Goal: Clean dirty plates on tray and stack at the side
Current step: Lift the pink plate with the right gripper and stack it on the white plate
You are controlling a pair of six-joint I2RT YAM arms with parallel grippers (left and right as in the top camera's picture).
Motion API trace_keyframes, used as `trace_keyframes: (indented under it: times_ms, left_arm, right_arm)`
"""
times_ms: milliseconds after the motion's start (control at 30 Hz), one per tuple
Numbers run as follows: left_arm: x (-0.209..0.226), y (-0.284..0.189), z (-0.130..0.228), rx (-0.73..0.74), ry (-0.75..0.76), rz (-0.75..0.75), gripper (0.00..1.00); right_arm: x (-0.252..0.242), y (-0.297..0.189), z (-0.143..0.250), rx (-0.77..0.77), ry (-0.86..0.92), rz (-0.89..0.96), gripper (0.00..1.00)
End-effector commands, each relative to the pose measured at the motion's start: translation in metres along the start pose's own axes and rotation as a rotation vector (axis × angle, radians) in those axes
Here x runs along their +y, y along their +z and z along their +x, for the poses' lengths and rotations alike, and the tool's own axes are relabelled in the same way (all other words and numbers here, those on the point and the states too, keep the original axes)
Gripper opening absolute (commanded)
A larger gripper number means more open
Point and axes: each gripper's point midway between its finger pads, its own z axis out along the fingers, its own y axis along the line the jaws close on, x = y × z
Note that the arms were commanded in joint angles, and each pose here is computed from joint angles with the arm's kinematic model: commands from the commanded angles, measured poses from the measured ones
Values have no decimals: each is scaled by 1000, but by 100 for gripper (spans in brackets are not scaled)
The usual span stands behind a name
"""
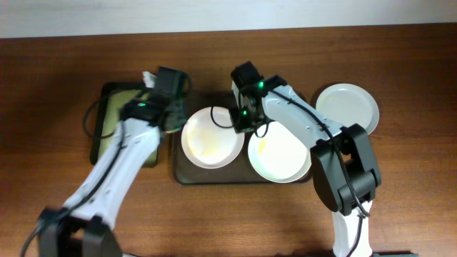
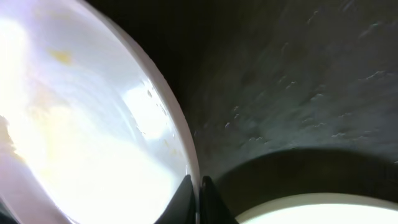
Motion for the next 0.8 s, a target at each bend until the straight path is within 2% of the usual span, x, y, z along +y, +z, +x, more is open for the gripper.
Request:
trace_keyframes:
  times_ms: [0, 100, 133, 233, 367, 533, 767]
  left_arm:
    - [30, -28, -24, -27, -148, 114, 0]
    - [69, -16, -10, 52, -214, 46, 0]
    - [74, -15, -8, 60, -223, 37, 0]
    - [95, -11, -10, 63, -265, 8, 0]
    - [115, -8, -11, 64, -312, -20, 0]
    - [120, -8, -10, 71, -322, -29, 0]
    - [120, -8, -10, 70, -322, -29, 0]
  right_arm:
    - [-8, -62, -38, -138, -109, 172, 4]
    - [-2, -128, -56, -256, -248, 477, 4]
    - [2, -136, -58, -273, -277, 520, 4]
    - [30, -176, -62, -348, -475, 828, 4]
    - [66, -204, -54, -393, -636, 1074, 4]
    - [92, -254, -43, -485, -656, 1395, 4]
    - [98, -253, -41, -460, -709, 1401, 4]
